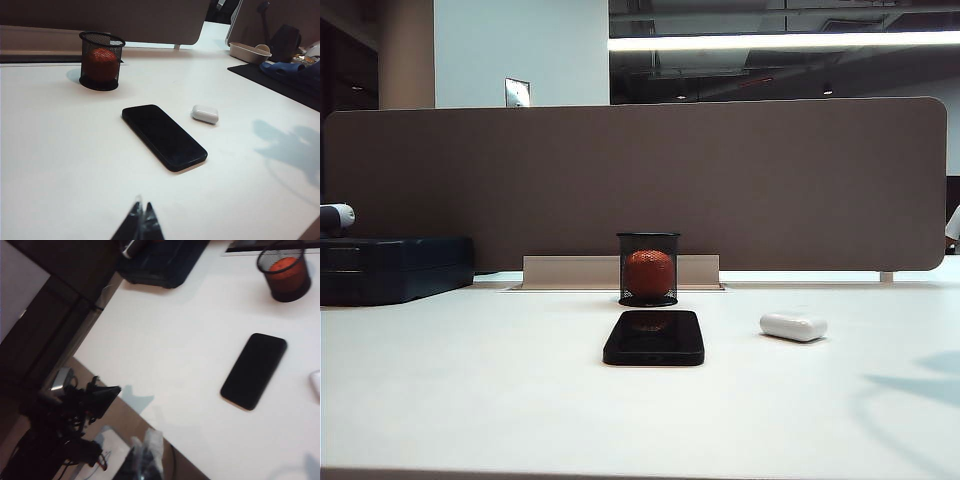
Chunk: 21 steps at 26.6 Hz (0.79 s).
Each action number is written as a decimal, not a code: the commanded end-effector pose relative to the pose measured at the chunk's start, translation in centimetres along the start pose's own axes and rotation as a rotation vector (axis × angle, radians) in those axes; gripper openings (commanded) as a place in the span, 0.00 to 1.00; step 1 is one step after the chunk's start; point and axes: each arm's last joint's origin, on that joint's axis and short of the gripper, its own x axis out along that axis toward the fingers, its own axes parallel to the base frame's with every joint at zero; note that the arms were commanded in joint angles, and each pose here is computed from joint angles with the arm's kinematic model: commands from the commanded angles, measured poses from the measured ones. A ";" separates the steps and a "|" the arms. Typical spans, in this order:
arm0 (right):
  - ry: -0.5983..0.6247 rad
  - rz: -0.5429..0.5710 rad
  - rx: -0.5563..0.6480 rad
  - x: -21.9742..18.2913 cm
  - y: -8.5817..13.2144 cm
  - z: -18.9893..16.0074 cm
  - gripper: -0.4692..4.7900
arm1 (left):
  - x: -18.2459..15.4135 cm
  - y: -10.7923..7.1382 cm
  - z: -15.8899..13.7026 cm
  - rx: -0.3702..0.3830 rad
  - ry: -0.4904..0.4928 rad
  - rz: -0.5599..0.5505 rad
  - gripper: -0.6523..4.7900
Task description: Find the wireless headphone case on the desktop and place it on the left side of the phone.
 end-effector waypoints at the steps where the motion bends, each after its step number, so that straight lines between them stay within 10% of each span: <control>1: 0.001 0.067 -0.023 0.0 0.5 0.1 0.09 | 0.0 -0.1 0.2 0.002 -0.005 -0.008 0.11; 21: 0.055 -0.679 -0.057 -0.6 -1.5 -0.5 0.09 | 0.0 -0.1 0.2 0.002 -0.006 -0.008 0.11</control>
